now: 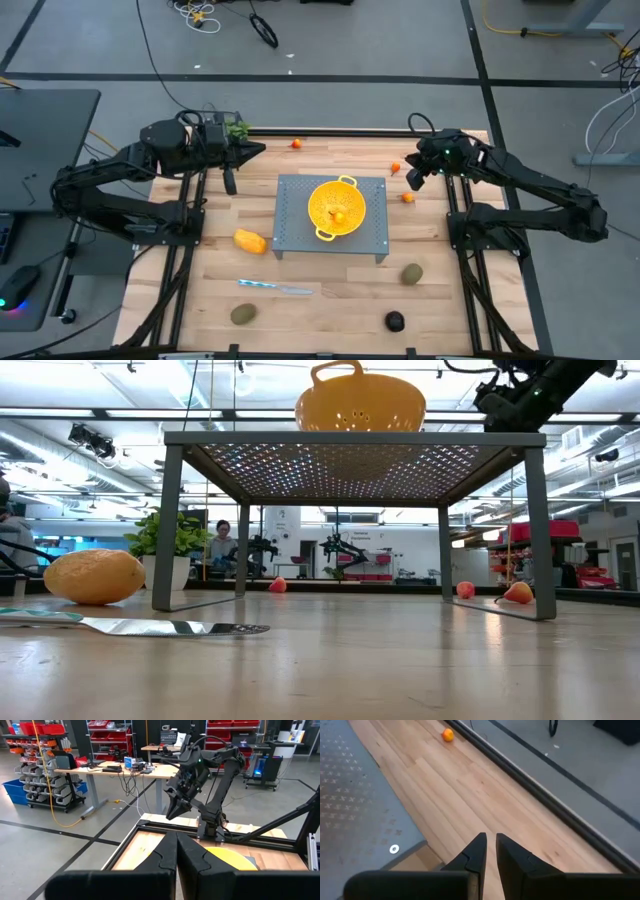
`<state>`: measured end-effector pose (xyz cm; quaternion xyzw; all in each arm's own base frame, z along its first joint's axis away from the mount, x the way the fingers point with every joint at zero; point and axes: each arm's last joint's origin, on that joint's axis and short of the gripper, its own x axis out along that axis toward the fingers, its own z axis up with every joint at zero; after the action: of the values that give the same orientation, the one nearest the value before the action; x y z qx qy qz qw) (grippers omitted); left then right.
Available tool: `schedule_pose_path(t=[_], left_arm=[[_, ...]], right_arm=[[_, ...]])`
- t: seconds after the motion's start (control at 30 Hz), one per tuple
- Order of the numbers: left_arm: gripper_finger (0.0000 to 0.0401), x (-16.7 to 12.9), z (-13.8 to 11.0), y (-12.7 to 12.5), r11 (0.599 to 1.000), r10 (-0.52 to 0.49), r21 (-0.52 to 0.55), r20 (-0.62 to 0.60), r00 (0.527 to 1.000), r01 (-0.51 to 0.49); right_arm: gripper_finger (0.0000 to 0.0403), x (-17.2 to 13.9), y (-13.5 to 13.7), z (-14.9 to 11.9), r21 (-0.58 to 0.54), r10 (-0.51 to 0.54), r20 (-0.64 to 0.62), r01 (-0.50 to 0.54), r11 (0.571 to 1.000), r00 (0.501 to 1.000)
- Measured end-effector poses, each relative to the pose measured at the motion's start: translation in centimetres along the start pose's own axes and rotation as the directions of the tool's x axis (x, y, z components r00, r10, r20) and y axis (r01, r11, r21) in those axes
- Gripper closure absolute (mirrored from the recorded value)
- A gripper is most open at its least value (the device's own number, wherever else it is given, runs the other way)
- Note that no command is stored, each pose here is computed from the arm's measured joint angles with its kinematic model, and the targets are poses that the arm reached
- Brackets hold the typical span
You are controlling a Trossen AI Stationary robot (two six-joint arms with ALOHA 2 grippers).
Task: Pick & Place Fruit
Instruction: Put the right bottom pear into the strainer bowl on the shelf
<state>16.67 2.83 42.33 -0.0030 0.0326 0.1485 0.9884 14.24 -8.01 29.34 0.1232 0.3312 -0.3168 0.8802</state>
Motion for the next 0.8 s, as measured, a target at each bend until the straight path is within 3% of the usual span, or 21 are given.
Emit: schedule_pose_path(t=[0.47, 0.8], left_arm=[[0.0397, 0.0, 0.0, 0.0, 1.0, -0.001, 0.003, 0.0, 1.0, 0.001], [0.0397, 0.0, 0.0, -0.1, 1.0, -0.019, 0.003, 0.0, 1.0, 0.019]], right_arm=[[0.0351, 0.6, 0.2, -2.2, 0.19, 0.078, -0.285, -0.024, 0.982, 0.955], [0.0267, 2.5, 0.4, -2.8, 0.307, 0.061, -0.441, 0.087, 0.948, 0.895]])
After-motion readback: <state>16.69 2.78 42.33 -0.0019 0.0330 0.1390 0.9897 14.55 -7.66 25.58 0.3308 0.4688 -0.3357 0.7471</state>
